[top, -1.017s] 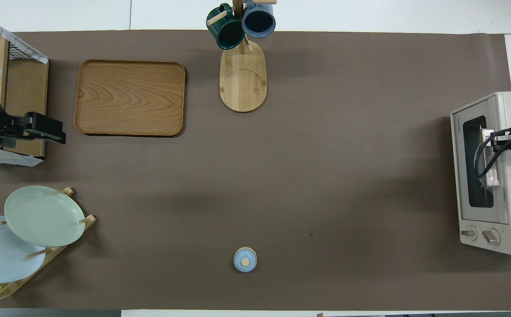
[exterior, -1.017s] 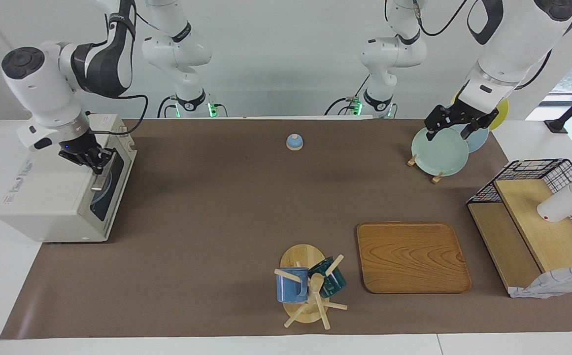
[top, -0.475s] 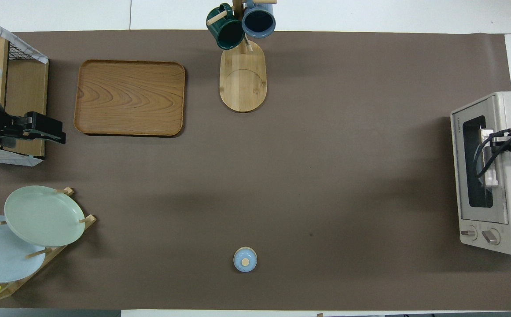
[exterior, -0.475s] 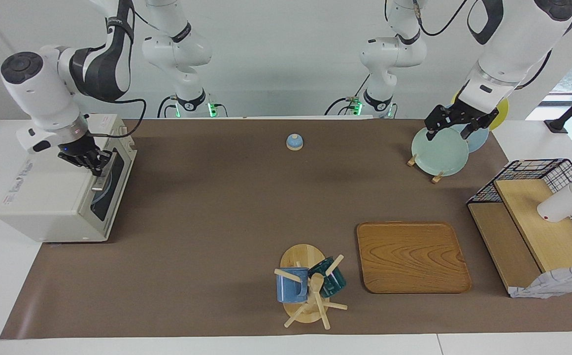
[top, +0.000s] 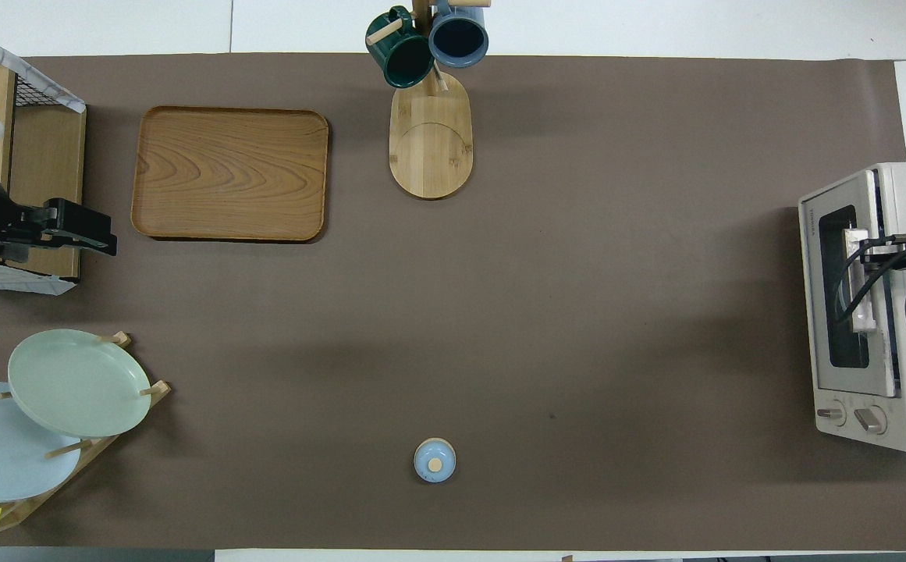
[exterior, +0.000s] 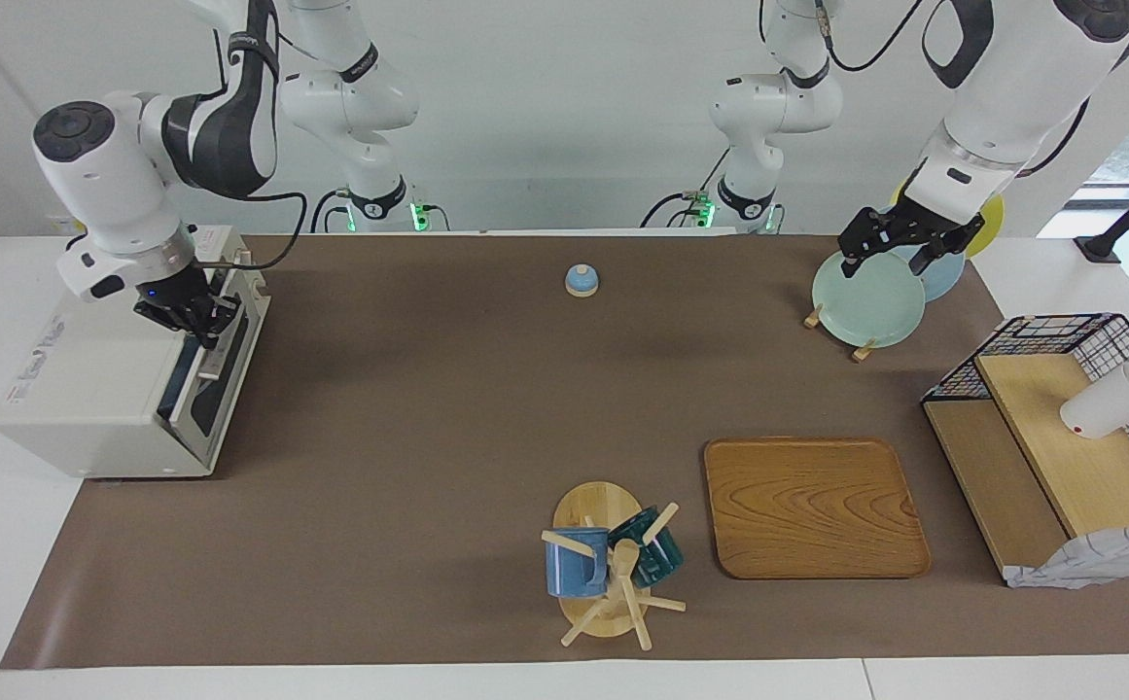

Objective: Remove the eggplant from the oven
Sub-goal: 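Pull the toaster oven door open with the right gripper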

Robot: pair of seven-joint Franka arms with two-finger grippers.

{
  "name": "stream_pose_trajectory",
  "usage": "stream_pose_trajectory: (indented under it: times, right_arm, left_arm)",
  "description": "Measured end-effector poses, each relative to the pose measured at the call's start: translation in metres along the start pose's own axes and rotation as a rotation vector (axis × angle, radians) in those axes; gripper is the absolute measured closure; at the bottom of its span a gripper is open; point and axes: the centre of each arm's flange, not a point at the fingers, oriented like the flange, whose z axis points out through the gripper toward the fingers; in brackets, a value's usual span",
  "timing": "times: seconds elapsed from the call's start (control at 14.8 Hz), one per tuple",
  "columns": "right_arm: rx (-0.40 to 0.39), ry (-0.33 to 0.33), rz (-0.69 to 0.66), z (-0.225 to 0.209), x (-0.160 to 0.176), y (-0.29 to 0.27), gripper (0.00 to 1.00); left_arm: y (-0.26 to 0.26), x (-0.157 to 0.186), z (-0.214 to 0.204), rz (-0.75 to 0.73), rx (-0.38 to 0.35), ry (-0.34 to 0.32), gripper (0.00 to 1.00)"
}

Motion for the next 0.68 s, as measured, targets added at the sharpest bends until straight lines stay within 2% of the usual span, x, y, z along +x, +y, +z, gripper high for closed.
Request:
stream_pose_trajectory:
  times: [0.27,0.68]
  right_arm:
    - [0.003,-0.009,-0.005,0.022,0.001,-0.049,0.99]
    - [0.060,0.003,-0.002,0.056,-0.001,-0.074,0.99]
  left_arm:
    - [0.000,0.000,0.000,0.000,0.000,0.000,0.00]
    - [0.000,0.000,0.000,0.000,0.000,0.000,0.00]
